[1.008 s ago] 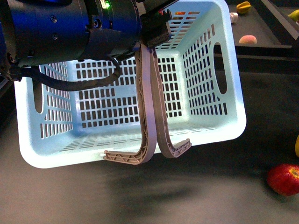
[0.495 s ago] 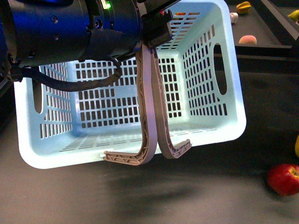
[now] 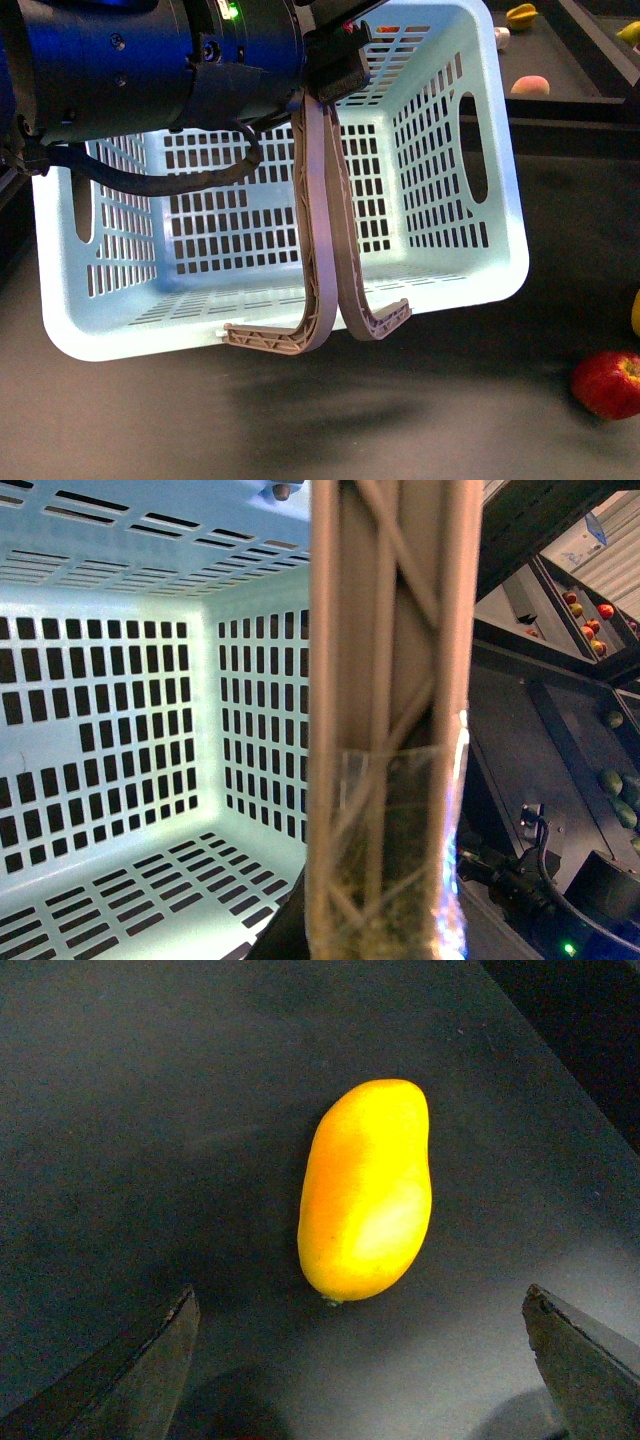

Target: Pick mango with right arm and hold basket with left

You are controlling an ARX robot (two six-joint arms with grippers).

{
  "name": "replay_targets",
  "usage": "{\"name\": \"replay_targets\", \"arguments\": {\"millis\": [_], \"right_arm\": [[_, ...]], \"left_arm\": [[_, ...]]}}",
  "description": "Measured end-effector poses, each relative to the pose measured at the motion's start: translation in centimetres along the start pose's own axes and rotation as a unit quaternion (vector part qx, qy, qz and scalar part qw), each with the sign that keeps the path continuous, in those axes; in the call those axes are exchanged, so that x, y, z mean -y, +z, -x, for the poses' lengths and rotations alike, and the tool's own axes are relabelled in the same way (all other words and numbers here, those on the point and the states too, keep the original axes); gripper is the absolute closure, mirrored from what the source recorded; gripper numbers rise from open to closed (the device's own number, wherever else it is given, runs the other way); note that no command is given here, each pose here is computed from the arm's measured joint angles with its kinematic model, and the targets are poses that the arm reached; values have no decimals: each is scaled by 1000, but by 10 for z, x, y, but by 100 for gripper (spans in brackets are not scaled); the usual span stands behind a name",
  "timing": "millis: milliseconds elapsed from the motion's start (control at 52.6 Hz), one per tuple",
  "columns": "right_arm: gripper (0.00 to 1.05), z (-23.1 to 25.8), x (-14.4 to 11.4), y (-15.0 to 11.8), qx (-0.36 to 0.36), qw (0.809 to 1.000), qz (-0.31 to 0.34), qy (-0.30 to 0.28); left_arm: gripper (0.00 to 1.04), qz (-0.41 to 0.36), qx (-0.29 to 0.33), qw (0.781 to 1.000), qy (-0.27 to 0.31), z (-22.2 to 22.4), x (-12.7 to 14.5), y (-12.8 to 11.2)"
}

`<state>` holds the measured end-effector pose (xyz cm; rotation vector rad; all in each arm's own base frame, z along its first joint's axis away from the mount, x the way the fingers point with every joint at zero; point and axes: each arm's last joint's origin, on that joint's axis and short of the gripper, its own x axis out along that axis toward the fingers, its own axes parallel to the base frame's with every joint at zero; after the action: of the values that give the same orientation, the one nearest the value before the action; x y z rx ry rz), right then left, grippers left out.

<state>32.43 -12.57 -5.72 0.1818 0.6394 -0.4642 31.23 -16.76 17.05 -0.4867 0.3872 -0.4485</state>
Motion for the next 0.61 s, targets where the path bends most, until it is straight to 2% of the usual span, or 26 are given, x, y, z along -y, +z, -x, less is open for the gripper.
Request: {"name": "replay_targets", "arguments": {"millis": [285, 609], "right_arm": [[8, -17, 2, 6, 3, 1000, -2, -6], [8, -28, 2, 1, -7, 1000, -1, -7]], "left_arm": [[99, 0, 0, 1000, 0, 0, 0, 0], [99, 0, 0, 1000, 0, 0, 0, 0]]}}
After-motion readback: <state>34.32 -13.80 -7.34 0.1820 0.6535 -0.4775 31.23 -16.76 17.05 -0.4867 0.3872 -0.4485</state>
